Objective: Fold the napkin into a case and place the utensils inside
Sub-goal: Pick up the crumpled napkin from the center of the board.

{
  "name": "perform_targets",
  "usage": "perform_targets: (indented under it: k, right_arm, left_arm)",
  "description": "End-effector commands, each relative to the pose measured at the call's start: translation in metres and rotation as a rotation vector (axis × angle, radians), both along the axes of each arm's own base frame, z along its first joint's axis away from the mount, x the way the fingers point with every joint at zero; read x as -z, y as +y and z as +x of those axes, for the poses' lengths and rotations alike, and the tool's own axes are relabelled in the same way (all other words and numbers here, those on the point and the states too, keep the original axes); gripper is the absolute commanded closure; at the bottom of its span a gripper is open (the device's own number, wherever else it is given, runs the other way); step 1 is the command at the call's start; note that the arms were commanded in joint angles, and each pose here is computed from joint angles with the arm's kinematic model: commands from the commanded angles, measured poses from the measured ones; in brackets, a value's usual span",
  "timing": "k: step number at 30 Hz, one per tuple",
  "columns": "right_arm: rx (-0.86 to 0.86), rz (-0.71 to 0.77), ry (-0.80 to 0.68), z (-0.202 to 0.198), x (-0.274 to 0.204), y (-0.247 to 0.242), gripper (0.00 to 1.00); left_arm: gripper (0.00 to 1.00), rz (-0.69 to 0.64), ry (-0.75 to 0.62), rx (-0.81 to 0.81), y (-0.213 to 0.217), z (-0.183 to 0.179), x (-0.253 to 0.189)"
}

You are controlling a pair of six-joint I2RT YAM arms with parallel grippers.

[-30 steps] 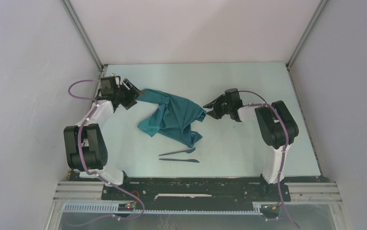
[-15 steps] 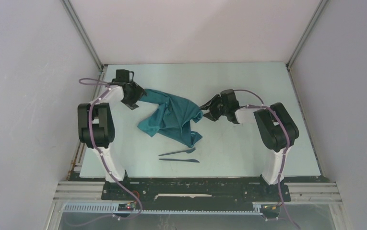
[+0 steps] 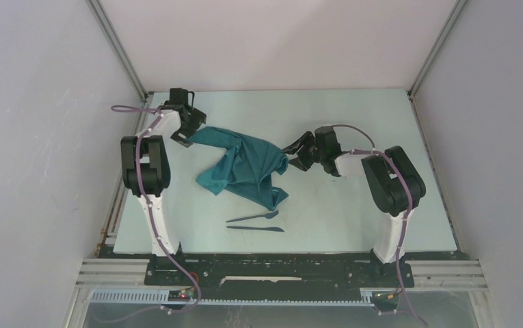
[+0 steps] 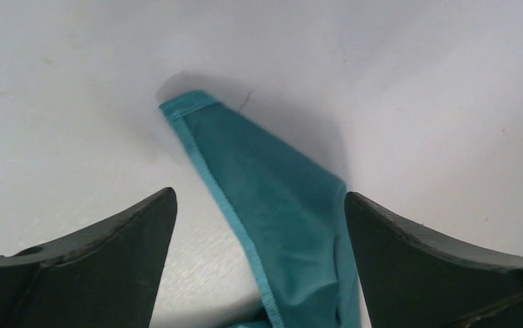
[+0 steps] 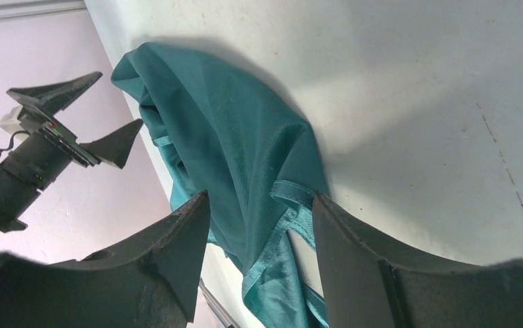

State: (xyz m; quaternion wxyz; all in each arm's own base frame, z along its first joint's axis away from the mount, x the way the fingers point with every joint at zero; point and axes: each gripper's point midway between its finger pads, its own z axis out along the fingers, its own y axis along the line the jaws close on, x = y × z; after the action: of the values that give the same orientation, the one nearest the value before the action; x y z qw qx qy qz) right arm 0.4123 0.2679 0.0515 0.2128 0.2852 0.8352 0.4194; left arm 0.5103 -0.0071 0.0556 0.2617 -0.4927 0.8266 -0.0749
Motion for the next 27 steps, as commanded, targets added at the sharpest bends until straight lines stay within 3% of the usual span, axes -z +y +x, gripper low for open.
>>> perform_targets:
  k: [1,8,14,18,23,27]
  right_arm:
    - [-0.026,0.003,-0.043,0.007,-0.004,0.01,0.35]
    - [-0.007,-0.035,-0.041,0.013,0.002,0.011,0.34]
    - [-0.01,-0.028,-0.039,0.016,0.003,0.015,0.37]
    - [-0.043,-0.062,-0.033,0.002,-0.002,0.014,0.36]
    - [0.006,-0.267,-0.015,0.001,0.006,-0.011,0.34]
    - [0.016,-0.434,-0.025,-0.002,0.002,-0.027,0.31]
  left_arm:
    - [0.0,0.044,0.006,-0.014,0.012,0.016,0.006]
    - [0.05,-0.018,0.022,-0.008,0.002,0.016,0.02]
    - [0.36,-0.004,-0.004,0.017,0.009,0.021,0.016]
    - [0.62,0.031,-0.037,0.069,0.013,0.027,0.004]
    - [0.84,0.046,-0.079,0.131,0.012,0.034,-0.012]
    - [0.92,0.045,-0.124,0.173,0.007,0.039,-0.03]
